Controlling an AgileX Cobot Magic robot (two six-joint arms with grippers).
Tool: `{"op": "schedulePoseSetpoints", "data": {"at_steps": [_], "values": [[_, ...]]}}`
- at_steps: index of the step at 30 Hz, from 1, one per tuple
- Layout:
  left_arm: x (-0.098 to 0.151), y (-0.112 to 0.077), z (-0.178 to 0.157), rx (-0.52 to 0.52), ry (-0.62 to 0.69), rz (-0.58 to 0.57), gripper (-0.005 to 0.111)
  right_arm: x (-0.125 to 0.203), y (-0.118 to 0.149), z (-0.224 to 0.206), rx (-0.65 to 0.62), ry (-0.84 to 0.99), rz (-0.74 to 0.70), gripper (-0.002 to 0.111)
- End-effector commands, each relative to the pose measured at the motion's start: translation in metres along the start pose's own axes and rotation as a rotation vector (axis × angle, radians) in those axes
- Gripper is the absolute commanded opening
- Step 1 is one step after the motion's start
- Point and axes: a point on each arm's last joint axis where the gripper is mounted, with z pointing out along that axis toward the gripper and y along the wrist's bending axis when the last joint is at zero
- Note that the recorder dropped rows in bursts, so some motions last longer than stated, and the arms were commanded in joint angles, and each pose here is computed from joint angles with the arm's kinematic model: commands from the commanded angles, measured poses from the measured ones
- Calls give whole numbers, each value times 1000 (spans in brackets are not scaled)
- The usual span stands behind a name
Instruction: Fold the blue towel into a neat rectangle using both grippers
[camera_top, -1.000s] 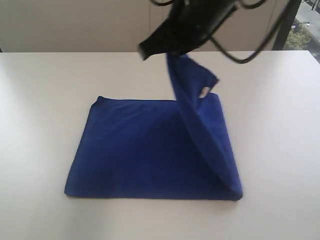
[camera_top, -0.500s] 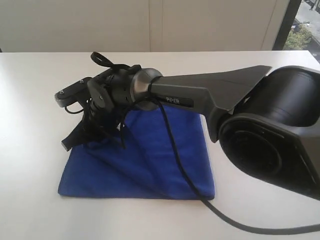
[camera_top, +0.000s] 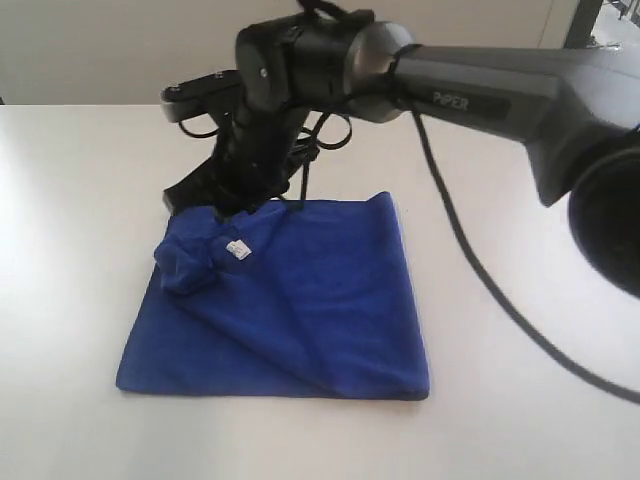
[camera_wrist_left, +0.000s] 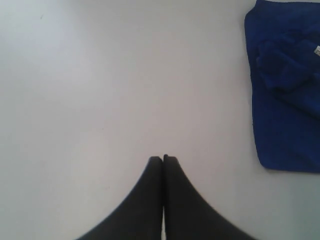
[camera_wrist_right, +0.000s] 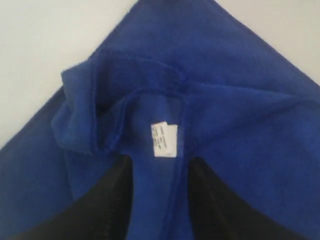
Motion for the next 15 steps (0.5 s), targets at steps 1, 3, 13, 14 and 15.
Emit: {"op": "schedulePoseSetpoints", "data": {"at_steps": [1,3,13,14,15], "values": [[3,0,0,0,3,-6,0,10,-43,-13,-30,65,18,20],[3,0,0,0,3,-6,0,19,-65,-11,-14,83,25,8],[3,0,0,0,3,-6,0,50,-151,3,101,4,51,0],[3,0,0,0,3,-6,0,48,-154,3,113,-21,56,0],[3,0,0,0,3,-6,0,48,-157,3,119,-33,60,0]]}}
